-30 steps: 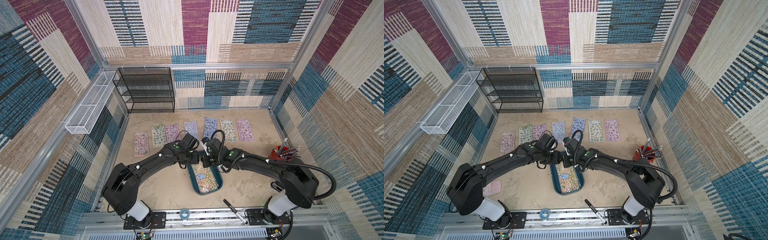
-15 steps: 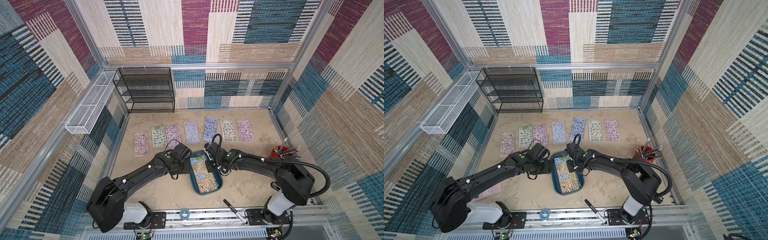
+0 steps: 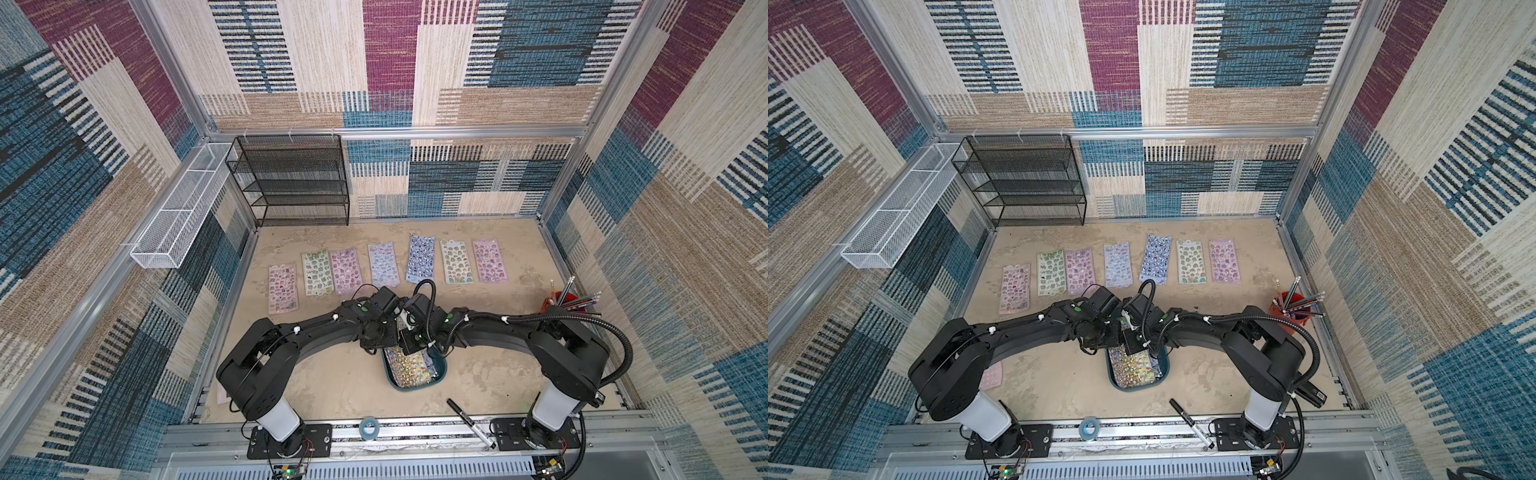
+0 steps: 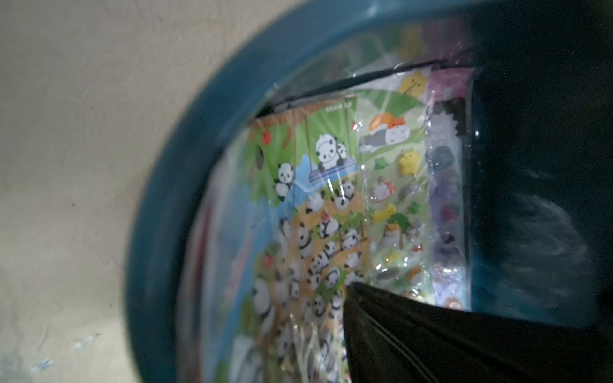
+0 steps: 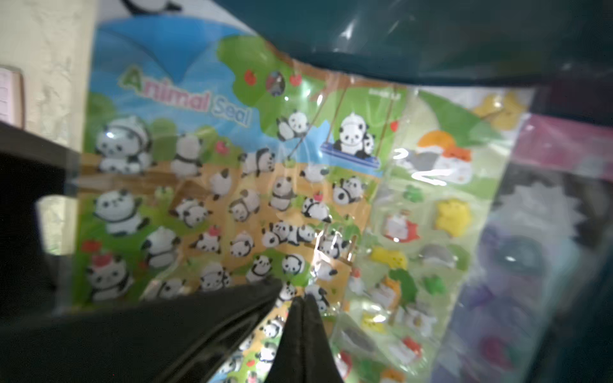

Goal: Take the stickers out of the storage box
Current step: Pick up the sticker from the storage box.

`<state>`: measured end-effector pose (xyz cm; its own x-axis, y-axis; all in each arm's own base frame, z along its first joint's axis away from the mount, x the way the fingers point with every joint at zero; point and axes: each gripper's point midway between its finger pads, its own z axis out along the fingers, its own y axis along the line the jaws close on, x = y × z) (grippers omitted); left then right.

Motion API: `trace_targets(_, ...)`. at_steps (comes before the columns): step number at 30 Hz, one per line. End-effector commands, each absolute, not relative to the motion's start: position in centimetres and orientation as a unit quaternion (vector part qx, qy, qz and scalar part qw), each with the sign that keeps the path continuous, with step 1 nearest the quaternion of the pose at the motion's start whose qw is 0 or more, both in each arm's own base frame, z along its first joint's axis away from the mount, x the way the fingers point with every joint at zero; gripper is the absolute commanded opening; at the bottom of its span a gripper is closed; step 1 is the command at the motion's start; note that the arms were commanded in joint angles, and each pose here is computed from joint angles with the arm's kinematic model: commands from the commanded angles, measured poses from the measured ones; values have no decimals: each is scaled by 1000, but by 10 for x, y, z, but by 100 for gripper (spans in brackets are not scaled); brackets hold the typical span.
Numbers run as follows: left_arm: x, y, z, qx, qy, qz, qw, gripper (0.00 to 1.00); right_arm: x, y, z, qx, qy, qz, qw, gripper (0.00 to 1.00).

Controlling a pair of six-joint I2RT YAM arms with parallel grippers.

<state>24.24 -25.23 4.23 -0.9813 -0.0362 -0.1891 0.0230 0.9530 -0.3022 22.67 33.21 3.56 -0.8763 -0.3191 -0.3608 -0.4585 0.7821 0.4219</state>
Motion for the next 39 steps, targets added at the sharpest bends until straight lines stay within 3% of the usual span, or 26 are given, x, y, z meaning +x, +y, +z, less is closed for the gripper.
trace_targets(1,247,-271,51,5,976,-190,101,34,222,328,35,-195,939,253,125,0)
trace_targets(6,249,-271,55,10,977,-188,105,27,239,313,53,-193,948,195,164,5)
trace_targets(12,256,-286,63,19,971,-213,107,27,247,313,87,-189,941,201,199,18)
trace_targets(15,259,-292,67,24,969,-222,109,26,248,311,86,-187,941,197,200,20)
trace_targets(17,260,-295,69,25,968,-227,109,25,247,309,77,-183,946,189,190,17)
trace_targets(21,259,-294,69,24,967,-228,108,22,244,303,59,-171,952,184,176,0)
trace_targets(27,254,-292,69,21,965,-237,107,21,237,309,36,-165,950,222,144,0)
trace_targets(31,254,-297,74,23,961,-254,110,30,231,315,20,-154,948,251,118,0)
trace_targets(35,256,-293,89,29,961,-249,119,51,229,310,11,-143,951,251,110,0)
trace_targets(39,258,-278,112,30,963,-224,145,62,229,304,8,-140,953,246,110,0)
